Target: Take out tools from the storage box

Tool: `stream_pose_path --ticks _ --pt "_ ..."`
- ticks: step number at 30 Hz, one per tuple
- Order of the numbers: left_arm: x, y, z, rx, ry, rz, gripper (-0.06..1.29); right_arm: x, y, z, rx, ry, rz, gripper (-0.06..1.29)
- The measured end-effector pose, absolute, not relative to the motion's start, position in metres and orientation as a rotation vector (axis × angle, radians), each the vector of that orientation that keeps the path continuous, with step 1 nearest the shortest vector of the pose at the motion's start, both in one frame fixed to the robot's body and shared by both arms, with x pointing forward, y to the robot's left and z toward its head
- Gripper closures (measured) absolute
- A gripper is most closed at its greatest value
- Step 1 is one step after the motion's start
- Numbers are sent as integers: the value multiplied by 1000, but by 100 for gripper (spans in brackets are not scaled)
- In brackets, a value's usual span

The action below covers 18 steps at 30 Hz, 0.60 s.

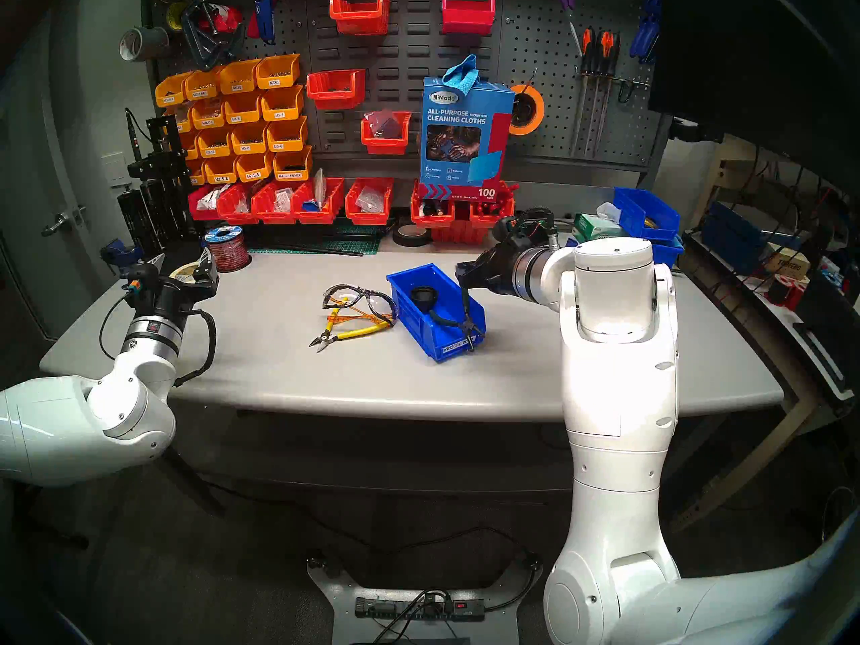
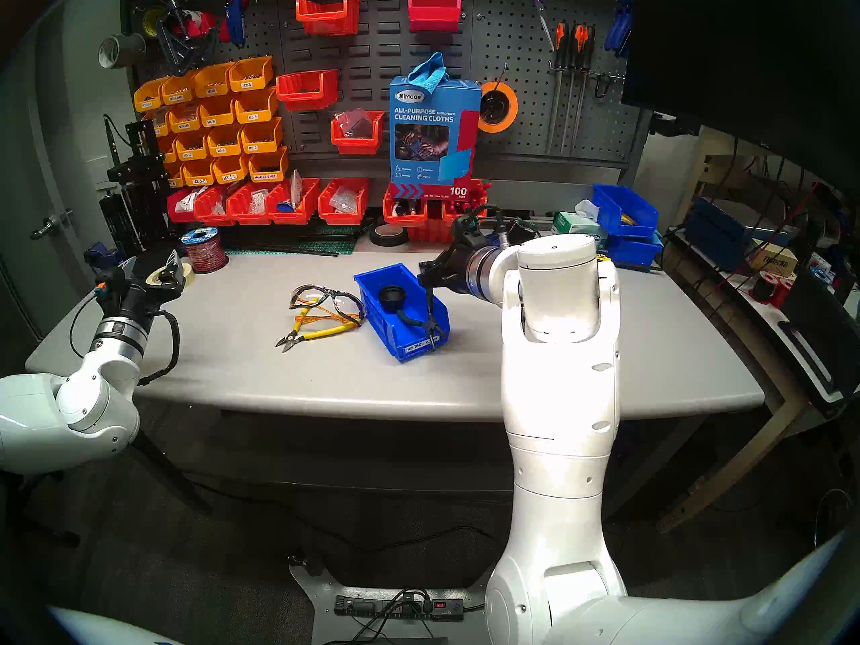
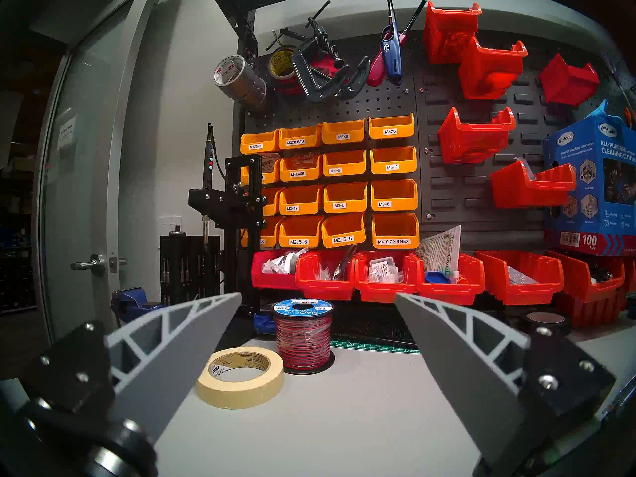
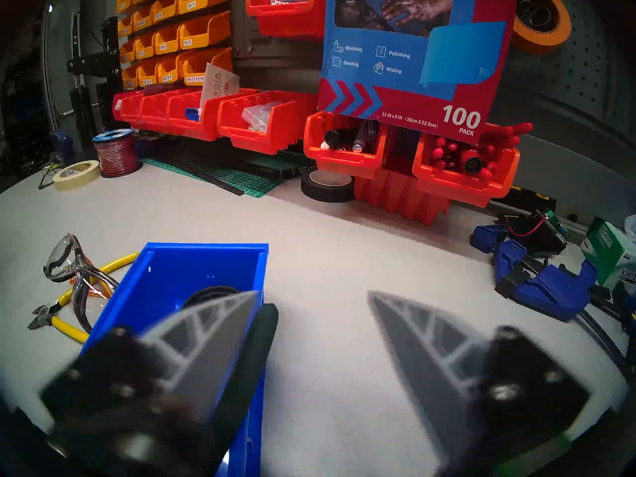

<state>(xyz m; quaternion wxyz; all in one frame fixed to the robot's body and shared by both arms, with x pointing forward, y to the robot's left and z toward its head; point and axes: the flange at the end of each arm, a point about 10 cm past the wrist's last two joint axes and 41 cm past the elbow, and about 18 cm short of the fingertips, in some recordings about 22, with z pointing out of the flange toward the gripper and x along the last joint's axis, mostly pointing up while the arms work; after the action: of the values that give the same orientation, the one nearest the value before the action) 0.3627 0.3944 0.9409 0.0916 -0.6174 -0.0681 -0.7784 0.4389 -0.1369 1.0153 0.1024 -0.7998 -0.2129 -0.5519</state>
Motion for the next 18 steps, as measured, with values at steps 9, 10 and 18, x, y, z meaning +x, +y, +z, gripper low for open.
stream_pose_path --ticks 9,10,18 --pt "362 395 941 -1835 -202 -2311 2 427 -137 1018 -2333 -657 -1649 -1" --pt "362 395 940 -1835 -201 -2311 2 425 -136 1018 -2325 -661 -1651 -1" --pt "362 395 941 -1835 -202 -2311 2 426 -142 1014 -2272 -673 -1734 -1"
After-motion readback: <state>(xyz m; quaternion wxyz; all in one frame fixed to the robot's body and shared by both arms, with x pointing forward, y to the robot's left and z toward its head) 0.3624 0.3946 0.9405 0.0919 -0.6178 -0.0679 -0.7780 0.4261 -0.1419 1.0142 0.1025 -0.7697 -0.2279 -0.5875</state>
